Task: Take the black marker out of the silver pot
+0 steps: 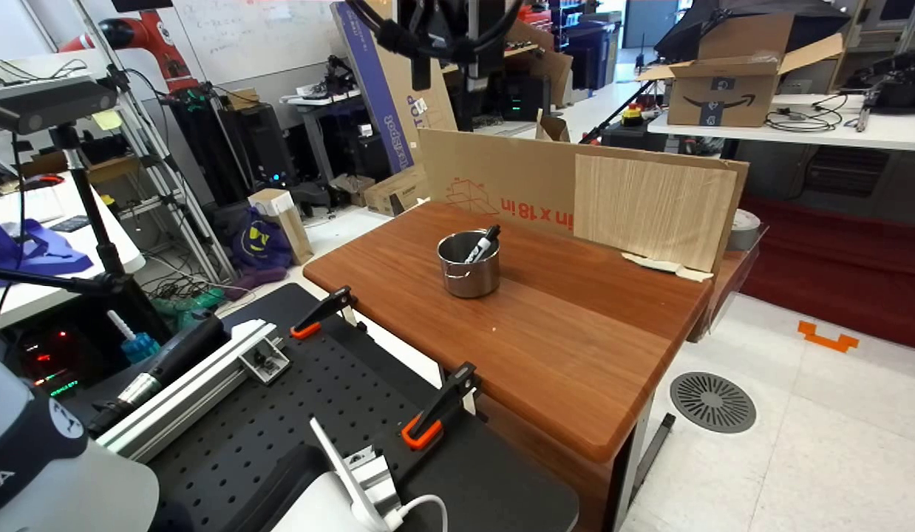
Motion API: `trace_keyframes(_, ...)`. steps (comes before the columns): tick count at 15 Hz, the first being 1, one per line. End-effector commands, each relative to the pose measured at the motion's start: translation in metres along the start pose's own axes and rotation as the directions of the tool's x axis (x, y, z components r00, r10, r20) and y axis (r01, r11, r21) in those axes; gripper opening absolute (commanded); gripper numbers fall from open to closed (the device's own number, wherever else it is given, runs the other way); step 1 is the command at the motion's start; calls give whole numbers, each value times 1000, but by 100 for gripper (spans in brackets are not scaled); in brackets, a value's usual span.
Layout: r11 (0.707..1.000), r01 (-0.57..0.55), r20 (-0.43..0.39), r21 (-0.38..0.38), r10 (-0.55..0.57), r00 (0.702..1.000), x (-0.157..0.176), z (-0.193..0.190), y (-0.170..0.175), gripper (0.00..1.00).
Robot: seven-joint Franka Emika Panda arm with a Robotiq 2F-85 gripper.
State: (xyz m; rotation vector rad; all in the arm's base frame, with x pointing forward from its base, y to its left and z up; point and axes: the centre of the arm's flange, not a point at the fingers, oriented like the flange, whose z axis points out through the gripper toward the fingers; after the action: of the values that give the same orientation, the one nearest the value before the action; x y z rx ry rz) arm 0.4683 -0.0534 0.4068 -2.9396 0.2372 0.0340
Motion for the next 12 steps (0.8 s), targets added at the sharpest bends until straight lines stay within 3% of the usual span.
trace_keyframes(1,997,-74,-23,-18,74,997,22,34,-3,100)
trace_keyframes(12,984,-166,-40,-63,164,986,56,131,1,100)
